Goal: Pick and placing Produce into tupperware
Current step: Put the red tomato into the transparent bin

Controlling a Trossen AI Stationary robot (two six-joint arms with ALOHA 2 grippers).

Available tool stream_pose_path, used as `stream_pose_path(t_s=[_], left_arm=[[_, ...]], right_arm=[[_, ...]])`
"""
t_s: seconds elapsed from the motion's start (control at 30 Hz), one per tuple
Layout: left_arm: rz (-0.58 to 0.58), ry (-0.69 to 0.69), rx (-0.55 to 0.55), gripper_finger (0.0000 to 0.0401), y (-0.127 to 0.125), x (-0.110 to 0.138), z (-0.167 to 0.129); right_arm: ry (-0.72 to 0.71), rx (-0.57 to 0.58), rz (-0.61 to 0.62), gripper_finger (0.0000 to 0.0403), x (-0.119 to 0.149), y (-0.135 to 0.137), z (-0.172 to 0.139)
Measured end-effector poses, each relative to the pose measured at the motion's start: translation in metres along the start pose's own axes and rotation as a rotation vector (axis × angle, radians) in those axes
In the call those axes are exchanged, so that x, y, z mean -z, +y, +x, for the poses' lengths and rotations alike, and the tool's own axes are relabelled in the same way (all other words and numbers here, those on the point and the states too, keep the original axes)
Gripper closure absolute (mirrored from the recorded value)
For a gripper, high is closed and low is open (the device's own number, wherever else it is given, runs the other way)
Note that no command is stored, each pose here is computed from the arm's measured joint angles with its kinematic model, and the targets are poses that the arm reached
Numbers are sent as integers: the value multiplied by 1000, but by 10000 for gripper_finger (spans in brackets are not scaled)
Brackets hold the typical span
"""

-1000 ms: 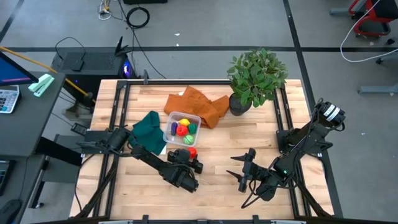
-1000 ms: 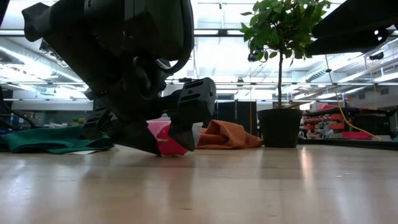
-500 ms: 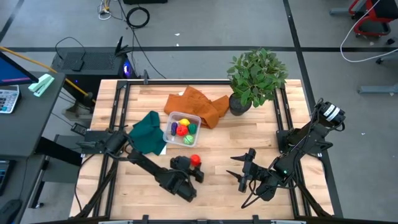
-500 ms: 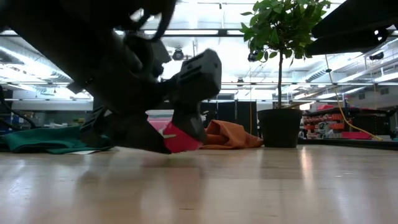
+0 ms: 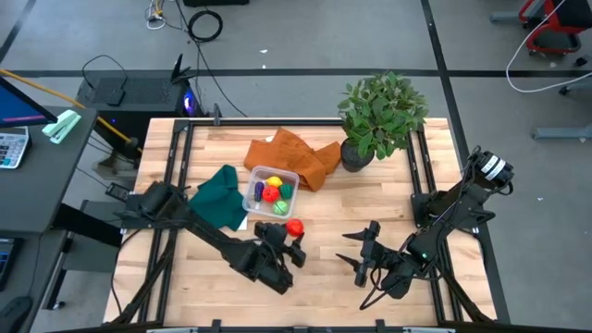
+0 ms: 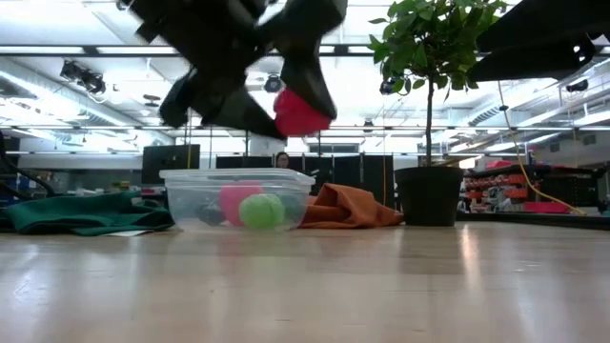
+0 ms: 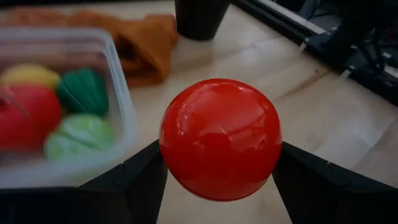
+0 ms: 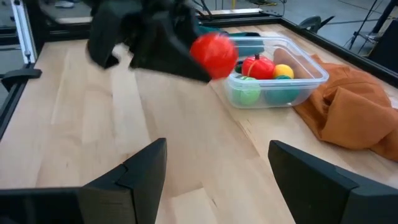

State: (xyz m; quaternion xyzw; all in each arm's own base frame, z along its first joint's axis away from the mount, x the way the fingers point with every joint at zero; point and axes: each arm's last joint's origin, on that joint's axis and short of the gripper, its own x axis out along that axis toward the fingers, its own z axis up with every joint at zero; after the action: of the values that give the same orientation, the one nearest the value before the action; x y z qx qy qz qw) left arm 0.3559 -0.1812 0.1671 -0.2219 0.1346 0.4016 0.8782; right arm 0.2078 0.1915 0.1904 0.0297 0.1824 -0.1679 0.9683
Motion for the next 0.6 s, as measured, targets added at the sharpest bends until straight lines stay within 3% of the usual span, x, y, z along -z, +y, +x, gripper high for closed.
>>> stream_pose_path(t_s=[0.23, 0.6], left_arm=[[134, -3, -66, 130, 11, -35, 3], [240, 27, -205, 128, 37, -69, 13]], right_arm=[[-4, -57, -5, 160, -4, 5, 0], [-32, -88, 0, 160, -15, 5, 9]])
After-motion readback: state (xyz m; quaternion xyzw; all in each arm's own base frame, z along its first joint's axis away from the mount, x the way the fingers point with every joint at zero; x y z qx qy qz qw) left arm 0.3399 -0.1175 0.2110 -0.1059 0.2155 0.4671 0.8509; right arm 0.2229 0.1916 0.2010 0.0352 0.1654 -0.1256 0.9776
